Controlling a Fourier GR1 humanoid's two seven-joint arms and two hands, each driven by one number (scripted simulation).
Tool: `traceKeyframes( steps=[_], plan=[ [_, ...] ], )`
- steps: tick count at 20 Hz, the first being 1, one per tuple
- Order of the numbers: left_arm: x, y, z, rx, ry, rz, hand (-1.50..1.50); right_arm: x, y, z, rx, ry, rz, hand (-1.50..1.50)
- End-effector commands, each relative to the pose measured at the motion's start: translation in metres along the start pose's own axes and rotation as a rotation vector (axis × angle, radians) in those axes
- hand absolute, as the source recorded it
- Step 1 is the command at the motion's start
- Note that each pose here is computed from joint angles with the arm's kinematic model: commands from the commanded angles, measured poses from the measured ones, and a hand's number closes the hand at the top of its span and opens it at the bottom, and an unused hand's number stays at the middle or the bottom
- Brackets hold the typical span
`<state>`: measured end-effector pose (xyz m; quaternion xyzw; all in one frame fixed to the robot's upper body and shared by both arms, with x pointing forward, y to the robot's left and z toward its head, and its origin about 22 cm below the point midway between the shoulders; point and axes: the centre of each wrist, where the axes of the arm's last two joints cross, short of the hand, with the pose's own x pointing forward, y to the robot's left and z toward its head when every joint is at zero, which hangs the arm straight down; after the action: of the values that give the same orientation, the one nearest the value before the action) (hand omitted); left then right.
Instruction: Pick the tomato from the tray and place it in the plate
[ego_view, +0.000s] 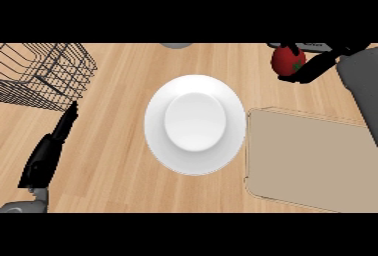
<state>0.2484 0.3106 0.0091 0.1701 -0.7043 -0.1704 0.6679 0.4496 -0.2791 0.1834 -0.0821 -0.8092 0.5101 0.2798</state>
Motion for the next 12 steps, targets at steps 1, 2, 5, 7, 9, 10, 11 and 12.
traceKeyframes(
  steps=[1,2,5,7,9,10,11,12],
  plan=[
    [-0.01,-0.007,-0.001,0.033,0.036,-0.009,0.0,-0.001,0.006,-0.017,0.045,-0.188,-0.12,1.5],
    [0.0,0.003,-0.005,0.041,0.025,-0.007,0.0,0.005,-0.004,-0.033,0.044,-0.19,-0.116,1.5],
    [-0.02,-0.002,0.013,0.05,0.053,0.0,0.0,0.007,0.007,-0.044,0.073,-0.248,-0.162,1.5],
    [-0.012,-0.001,0.016,0.035,0.052,-0.002,0.0,0.02,0.012,-0.073,0.104,-0.259,-0.184,1.5],
    [-0.015,0.013,0.013,0.051,0.059,-0.007,0.0,0.027,0.041,-0.092,0.114,-0.267,-0.223,1.5],
    [-0.016,0.013,0.008,0.063,0.08,-0.002,0.0,0.031,0.03,-0.095,0.139,-0.294,-0.229,1.5],
    [-0.02,0.013,0.004,0.065,0.068,0.0,0.0,0.035,0.035,-0.103,0.146,-0.285,-0.265,1.5],
    [-0.025,0.003,0.027,0.061,0.07,0.0,0.0,0.03,0.046,-0.097,0.173,-0.266,-0.258,1.5]
  ],
)
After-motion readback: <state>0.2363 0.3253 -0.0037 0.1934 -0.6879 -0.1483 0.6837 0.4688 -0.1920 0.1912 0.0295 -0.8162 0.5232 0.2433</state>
